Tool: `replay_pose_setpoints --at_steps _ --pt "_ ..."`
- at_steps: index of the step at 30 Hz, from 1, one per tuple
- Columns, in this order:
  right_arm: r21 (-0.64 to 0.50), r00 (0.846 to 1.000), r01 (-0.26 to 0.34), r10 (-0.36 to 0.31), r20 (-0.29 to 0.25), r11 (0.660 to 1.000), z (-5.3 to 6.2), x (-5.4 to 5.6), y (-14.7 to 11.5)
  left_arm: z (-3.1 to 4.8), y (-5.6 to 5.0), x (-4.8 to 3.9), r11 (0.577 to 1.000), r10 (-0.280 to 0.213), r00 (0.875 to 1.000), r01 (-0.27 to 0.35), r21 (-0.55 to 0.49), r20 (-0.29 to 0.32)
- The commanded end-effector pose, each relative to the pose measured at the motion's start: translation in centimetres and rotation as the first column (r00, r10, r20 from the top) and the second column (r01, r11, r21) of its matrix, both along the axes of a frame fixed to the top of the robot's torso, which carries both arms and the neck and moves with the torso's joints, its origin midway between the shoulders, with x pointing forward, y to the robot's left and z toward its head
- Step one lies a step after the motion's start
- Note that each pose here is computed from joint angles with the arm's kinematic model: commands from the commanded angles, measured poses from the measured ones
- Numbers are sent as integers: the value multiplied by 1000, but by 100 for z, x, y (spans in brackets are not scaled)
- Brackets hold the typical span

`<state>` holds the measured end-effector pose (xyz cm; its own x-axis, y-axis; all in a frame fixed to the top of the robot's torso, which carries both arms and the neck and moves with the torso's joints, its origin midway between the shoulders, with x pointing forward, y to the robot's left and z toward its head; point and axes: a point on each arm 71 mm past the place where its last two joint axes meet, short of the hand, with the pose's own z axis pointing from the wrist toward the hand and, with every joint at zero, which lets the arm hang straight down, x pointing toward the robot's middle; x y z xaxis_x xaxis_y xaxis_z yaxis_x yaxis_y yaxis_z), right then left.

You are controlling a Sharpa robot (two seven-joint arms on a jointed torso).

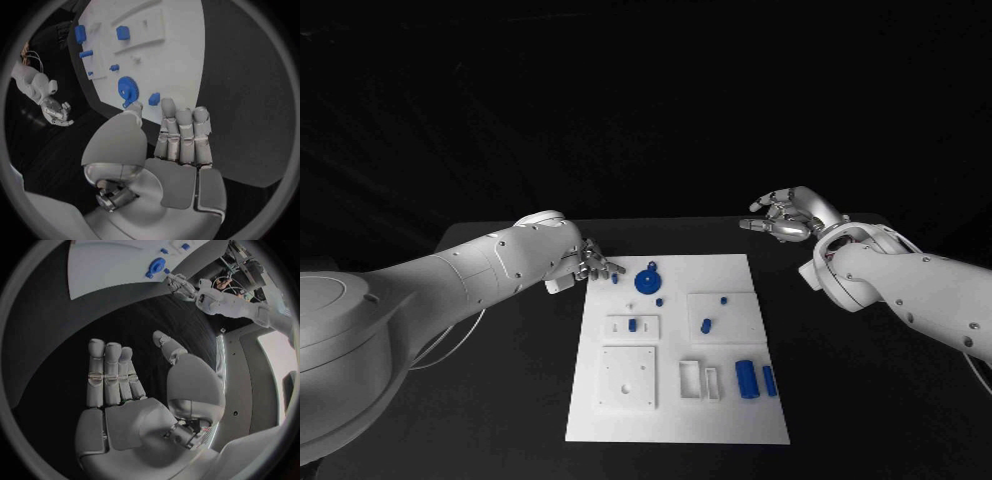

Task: Assemble the parts on the task board

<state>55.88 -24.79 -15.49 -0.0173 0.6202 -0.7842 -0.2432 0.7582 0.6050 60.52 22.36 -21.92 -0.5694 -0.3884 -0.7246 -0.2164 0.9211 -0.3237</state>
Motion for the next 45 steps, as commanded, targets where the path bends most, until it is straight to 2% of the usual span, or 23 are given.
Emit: replay_pose_setpoints --at_steps 1,13,23,34,40,45 --pt "-2 1000 -18 18 -1 1000 0 -4 22 -32 -38 -9 1000 -17 1000 16 -20 -18" --pt "-1 1000 -19 19 -1 1000 -1 -4 28 -125 -73 -31 999 -14 999 13 -44 -36" --pt "-2 1000 -17 17 -1 1000 -1 -2 21 -122 -18 -22 999 5 1000 -7 -50 -31" --pt "-3 1000 -20 20 -3 1000 -6 8 37 -116 -16 -18 998 16 1000 -18 -65 -20" --pt "-3 1000 -19 19 -4 1000 -7 9 33 -92 51 -3 996 42 999 -40 -79 19" --pt "-4 1000 -17 17 -5 1000 -8 7 21 -83 135 -20 992 65 998 -62 -111 23"
